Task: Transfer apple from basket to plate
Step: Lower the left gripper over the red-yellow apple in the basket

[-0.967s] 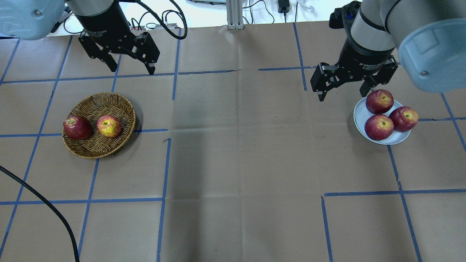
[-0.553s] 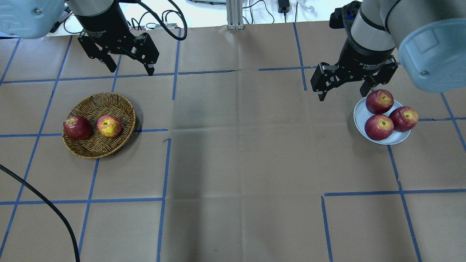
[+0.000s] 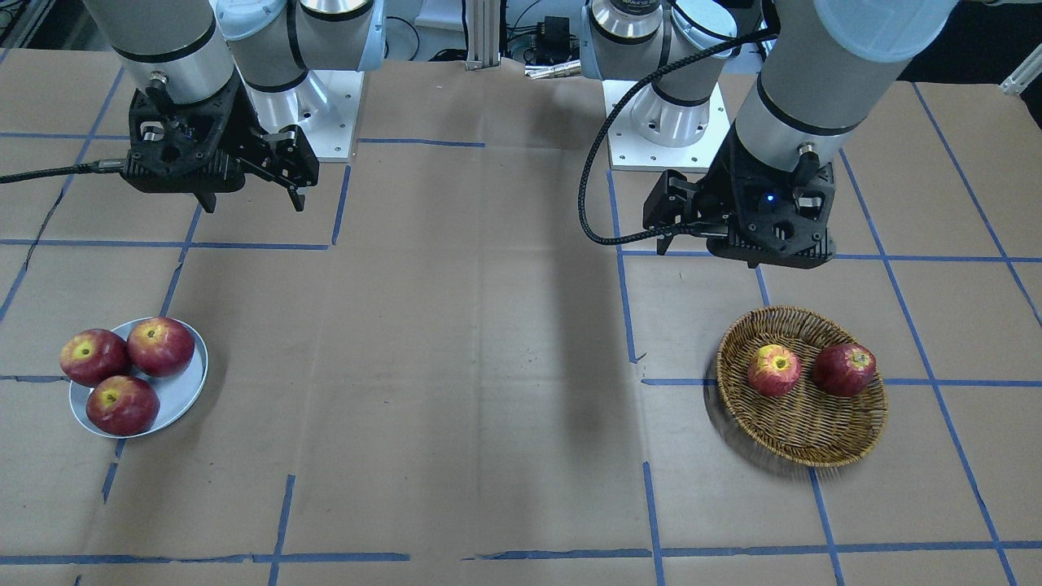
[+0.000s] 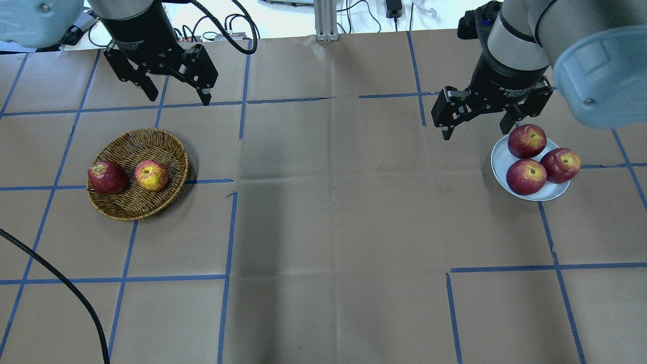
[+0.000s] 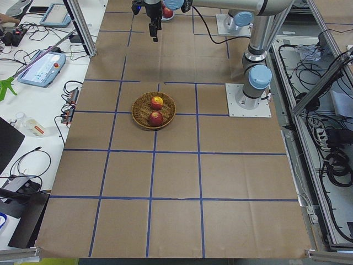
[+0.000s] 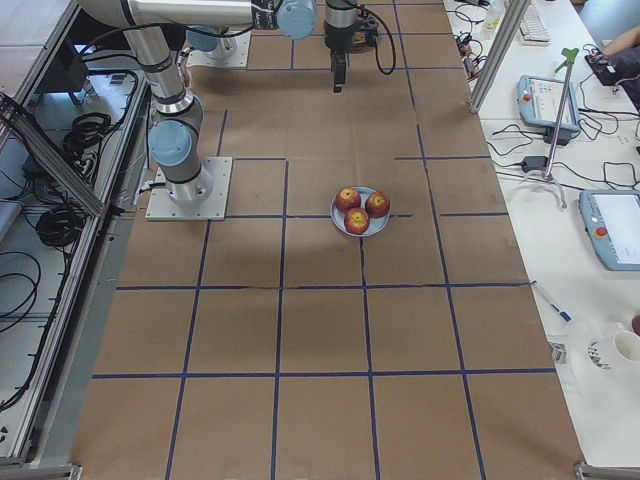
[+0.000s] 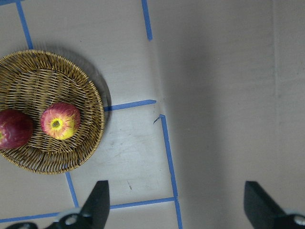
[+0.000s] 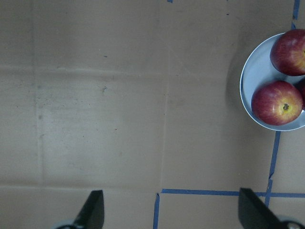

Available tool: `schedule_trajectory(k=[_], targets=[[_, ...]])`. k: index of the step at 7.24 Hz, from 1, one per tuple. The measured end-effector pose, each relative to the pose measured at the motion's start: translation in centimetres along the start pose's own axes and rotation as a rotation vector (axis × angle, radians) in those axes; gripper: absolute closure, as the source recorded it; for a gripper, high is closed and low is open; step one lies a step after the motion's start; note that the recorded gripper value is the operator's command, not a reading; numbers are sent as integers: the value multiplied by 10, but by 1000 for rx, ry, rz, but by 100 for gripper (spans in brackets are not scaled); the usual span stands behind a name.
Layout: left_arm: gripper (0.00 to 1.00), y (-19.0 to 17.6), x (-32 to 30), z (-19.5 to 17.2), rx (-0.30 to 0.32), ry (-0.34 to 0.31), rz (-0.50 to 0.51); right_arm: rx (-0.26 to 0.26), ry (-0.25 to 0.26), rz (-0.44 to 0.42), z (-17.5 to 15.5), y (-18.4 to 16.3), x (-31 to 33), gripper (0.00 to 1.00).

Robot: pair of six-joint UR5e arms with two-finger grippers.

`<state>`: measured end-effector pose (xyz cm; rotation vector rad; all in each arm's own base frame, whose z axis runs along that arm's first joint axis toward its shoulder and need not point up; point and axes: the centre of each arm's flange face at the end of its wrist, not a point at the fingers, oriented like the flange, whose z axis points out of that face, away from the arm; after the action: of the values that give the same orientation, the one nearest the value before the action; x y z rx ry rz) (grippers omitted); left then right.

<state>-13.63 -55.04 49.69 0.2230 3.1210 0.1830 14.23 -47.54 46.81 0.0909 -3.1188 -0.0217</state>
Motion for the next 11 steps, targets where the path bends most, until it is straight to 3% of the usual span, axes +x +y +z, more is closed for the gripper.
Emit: schedule_trajectory(k=[2, 4, 7, 11], targets=[[1, 1, -16, 13, -89, 15, -25, -2, 0, 0, 1, 0, 0, 0], [1, -13, -48, 42, -116, 31, 0, -4, 0, 0, 1, 0, 0, 0], [1, -29, -112, 110, -51, 44, 279, -6, 0, 0, 2, 0, 0, 0], [1, -17, -168, 182, 25, 17, 417, -7, 0, -1, 2, 0, 0, 0]])
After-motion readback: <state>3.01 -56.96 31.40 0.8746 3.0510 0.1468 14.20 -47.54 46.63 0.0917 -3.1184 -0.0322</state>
